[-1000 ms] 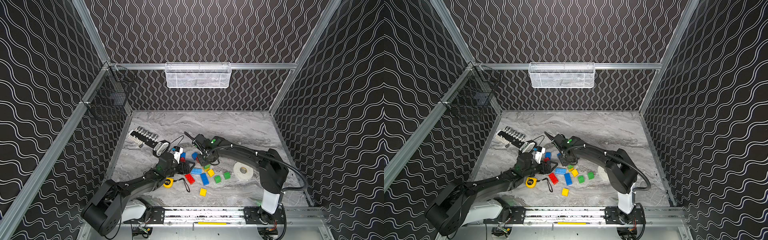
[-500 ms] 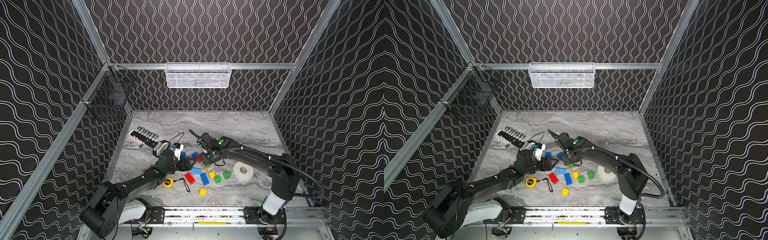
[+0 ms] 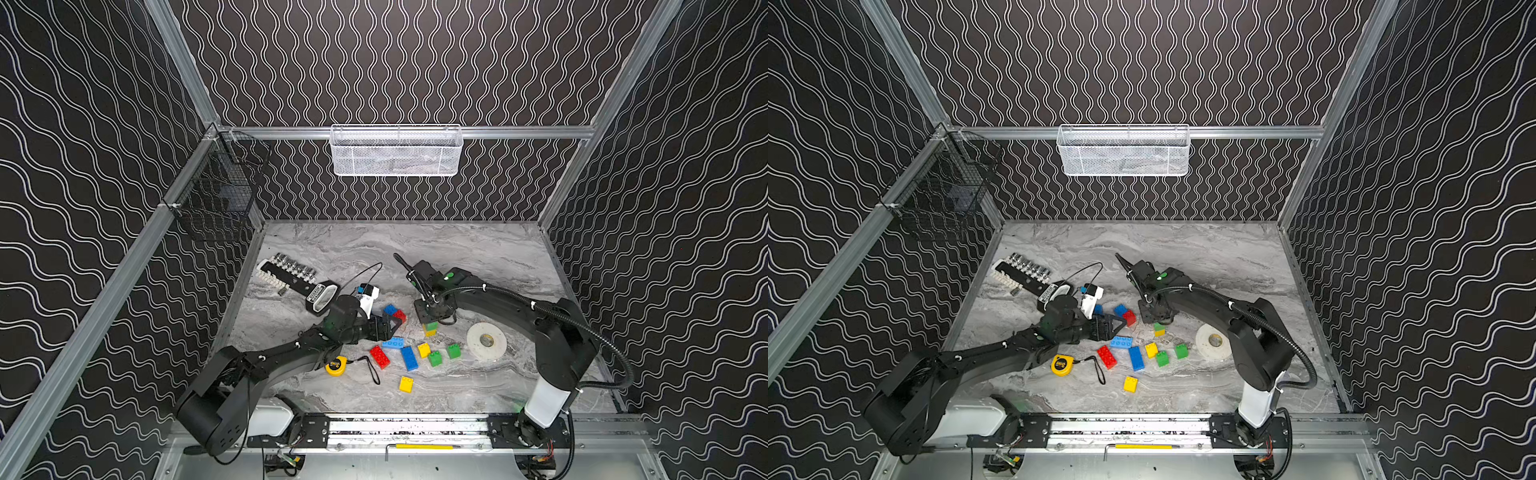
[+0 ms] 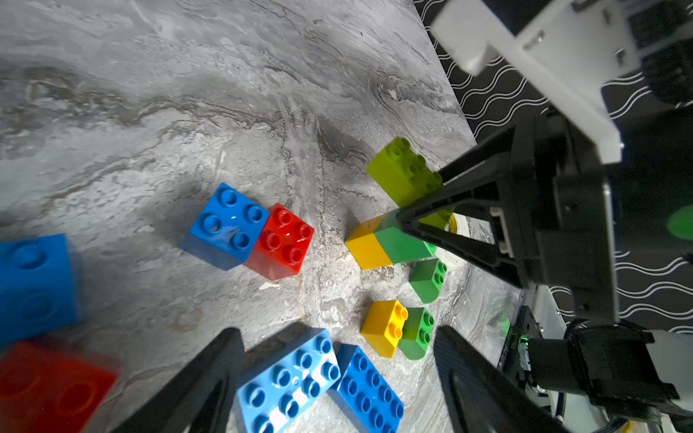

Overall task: Assemble a fork with lego
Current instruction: Place the lego brick at the center of the board.

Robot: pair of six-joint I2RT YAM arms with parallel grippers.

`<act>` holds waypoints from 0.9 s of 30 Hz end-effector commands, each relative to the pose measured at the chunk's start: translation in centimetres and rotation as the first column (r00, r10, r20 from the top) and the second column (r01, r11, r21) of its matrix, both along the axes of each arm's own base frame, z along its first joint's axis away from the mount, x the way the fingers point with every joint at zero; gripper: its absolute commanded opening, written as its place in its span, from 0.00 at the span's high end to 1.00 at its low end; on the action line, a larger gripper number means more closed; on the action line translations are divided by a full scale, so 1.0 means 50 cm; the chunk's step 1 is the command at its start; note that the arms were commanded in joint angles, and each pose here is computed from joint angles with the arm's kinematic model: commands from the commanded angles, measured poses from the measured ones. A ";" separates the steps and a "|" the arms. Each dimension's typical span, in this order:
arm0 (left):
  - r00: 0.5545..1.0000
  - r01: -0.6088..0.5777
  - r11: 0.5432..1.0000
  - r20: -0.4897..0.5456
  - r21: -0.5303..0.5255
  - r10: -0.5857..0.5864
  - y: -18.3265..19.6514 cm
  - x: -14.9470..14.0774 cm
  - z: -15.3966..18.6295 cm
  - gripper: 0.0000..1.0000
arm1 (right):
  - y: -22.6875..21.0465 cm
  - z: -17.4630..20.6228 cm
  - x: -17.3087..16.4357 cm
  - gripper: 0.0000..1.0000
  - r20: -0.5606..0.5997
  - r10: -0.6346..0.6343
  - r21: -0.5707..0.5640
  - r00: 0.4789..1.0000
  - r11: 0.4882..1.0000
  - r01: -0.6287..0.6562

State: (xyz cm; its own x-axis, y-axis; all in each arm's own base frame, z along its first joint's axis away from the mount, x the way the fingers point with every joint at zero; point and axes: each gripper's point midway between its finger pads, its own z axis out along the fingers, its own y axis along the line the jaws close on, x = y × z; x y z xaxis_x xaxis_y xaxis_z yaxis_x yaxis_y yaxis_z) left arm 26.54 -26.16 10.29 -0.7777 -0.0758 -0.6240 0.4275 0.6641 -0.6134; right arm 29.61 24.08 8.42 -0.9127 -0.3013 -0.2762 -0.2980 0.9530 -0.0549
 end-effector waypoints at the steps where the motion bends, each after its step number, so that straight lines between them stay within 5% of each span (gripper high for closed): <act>1: 0.999 0.010 1.000 0.042 -0.004 -0.010 -0.009 0.009 0.013 0.16 | -0.007 -0.018 -0.009 1.00 -0.036 0.002 -0.029 0.999 1.000 -0.003; 3: 0.999 0.012 1.000 0.040 -0.003 -0.012 -0.011 0.010 0.012 0.16 | -0.008 -0.024 -0.012 1.00 -0.045 0.001 -0.033 0.999 0.999 -0.003; 8: 0.999 0.015 1.000 0.041 0.003 -0.015 -0.011 0.010 0.014 0.16 | 0.007 -0.012 -0.013 0.58 -0.040 0.006 0.019 0.999 1.000 -0.005; 12: 0.999 0.014 1.000 0.045 0.006 -0.014 -0.011 0.011 0.019 0.16 | 0.022 0.018 -0.005 0.44 -0.013 0.009 0.069 1.000 0.998 -0.008; 27: 0.998 0.012 1.000 0.061 0.005 -0.012 -0.014 0.018 0.030 0.16 | 0.001 0.073 0.018 0.37 0.045 -0.026 0.081 0.999 0.997 0.022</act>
